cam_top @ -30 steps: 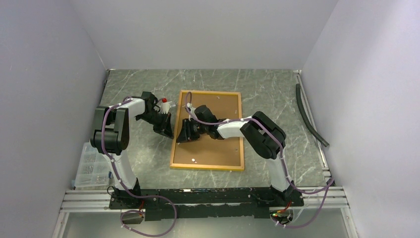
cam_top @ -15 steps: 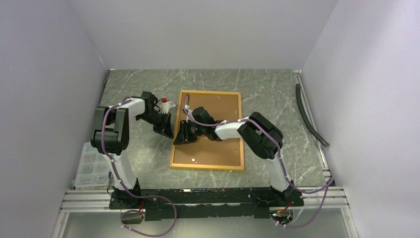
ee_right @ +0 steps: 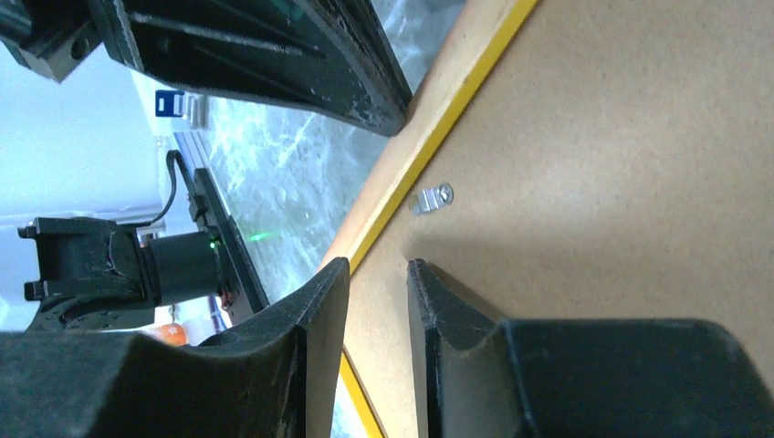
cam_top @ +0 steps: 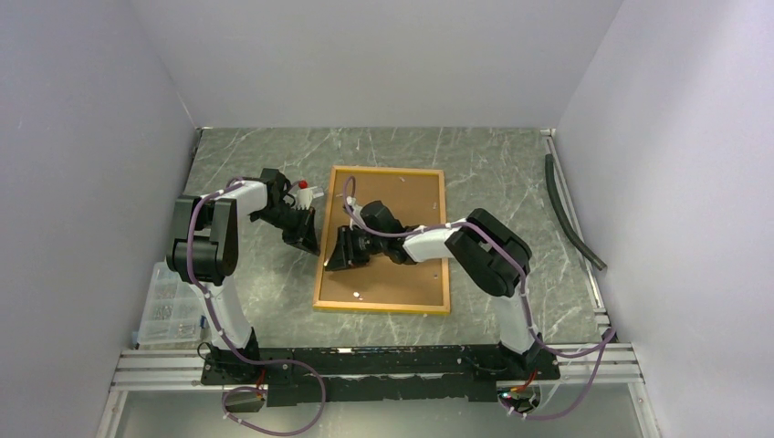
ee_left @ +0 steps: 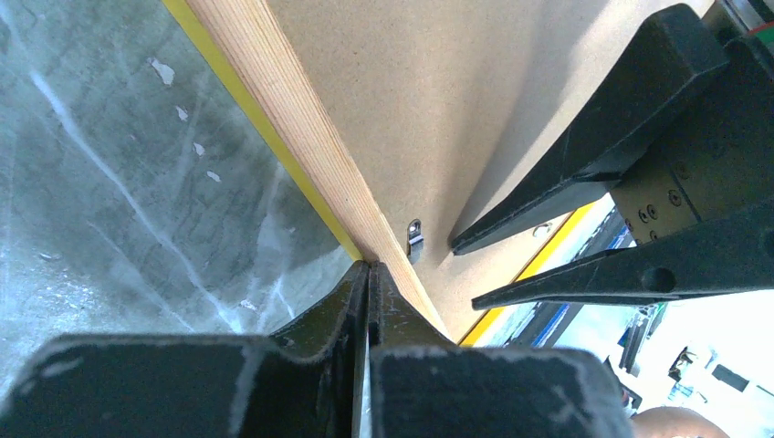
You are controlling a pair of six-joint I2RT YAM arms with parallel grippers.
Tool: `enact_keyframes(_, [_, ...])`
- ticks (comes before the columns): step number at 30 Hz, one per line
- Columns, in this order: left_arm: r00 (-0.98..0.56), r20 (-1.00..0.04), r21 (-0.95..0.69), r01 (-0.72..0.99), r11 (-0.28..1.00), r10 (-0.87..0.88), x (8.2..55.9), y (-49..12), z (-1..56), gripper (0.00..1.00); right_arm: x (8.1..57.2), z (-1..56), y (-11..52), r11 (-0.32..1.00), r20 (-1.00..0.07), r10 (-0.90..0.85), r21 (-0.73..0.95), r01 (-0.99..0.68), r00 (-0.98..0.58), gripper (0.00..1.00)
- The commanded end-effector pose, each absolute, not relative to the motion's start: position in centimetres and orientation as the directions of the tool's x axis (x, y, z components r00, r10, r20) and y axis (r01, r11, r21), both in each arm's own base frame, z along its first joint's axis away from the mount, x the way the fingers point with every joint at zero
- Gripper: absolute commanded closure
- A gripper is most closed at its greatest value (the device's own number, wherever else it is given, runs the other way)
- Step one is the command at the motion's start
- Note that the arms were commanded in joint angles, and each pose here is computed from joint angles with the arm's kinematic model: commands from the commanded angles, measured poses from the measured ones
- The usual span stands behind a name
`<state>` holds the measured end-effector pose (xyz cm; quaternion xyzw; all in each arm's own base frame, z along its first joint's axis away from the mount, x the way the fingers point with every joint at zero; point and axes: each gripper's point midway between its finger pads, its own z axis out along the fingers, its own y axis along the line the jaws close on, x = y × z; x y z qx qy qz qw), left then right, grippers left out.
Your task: Put the photo into the frame
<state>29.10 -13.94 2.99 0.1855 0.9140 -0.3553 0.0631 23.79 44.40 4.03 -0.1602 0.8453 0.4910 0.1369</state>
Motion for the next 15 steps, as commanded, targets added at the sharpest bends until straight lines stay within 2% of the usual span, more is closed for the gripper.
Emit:
enact_keyframes(1, [-0.891, -0.316, -0.584, 0.453, 0.674, 0.325, 30.3, -13.9, 3.6, 0.93, 24.0, 4.9, 43.7, 0.475, -0.422, -0.108, 0.774, -0.42, -0.9, 0.66])
enact_keyframes(15, [-0.893, -0.314, -0.59, 0.449, 0.671, 0.321, 30.3, -14.0, 3.6, 0.93, 26.6, 2.6, 44.0, 0.559, -0.431, -0.014, 0.745, -0.364, -0.902, 0.68])
